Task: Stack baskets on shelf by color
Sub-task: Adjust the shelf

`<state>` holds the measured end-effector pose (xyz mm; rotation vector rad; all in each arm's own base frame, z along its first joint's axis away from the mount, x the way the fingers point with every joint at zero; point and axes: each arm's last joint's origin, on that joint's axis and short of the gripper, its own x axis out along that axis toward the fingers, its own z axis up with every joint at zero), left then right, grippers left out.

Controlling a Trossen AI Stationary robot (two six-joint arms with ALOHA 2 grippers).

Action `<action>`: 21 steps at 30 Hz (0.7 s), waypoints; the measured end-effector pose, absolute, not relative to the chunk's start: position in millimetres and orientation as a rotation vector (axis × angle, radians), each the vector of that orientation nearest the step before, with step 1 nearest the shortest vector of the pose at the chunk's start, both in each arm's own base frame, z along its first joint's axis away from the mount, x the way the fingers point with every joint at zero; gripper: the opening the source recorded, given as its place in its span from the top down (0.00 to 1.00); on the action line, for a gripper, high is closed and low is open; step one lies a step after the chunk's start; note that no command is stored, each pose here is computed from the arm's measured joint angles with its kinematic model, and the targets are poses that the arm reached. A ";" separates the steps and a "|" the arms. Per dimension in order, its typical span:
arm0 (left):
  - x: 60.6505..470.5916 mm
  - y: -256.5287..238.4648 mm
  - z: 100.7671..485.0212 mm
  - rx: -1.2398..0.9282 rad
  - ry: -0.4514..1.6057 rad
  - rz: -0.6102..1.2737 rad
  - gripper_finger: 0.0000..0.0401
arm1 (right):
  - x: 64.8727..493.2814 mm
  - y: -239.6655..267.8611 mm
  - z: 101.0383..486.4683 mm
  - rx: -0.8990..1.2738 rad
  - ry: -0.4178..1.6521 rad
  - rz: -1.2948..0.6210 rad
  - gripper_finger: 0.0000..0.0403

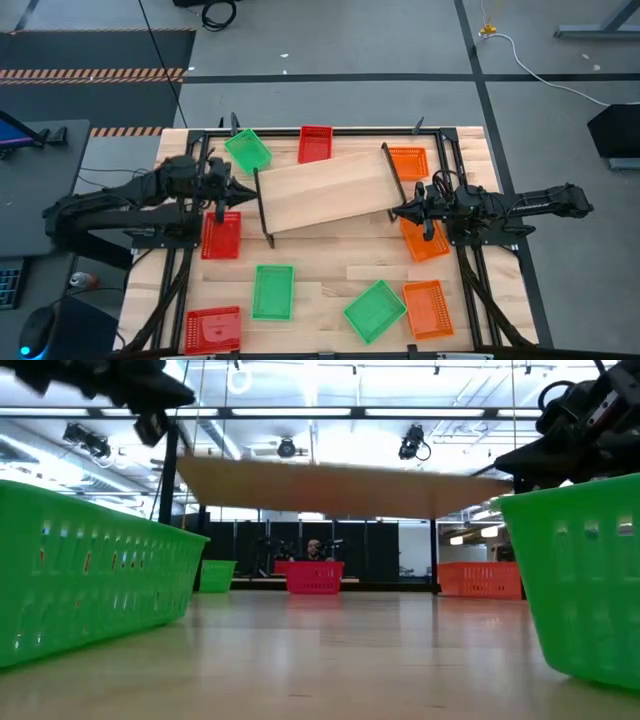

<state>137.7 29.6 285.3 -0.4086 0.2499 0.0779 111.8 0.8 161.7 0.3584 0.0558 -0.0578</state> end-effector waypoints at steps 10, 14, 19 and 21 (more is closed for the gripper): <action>158.6 39.2 354.4 -0.271 0.233 0.200 0.91 | 111.3 -2.9 183.6 0.253 -0.131 -0.153 0.95; 170.9 43.9 363.0 -0.323 0.234 0.252 0.90 | 111.4 -3.1 209.4 0.207 -0.153 -0.156 0.95; 190.4 48.8 364.1 -0.468 0.236 0.270 0.91 | 114.0 -6.6 248.4 0.191 -0.137 -0.200 0.95; 197.7 50.7 364.0 -0.584 0.204 0.277 0.91 | 117.1 -8.0 266.4 0.185 -0.088 -0.216 0.95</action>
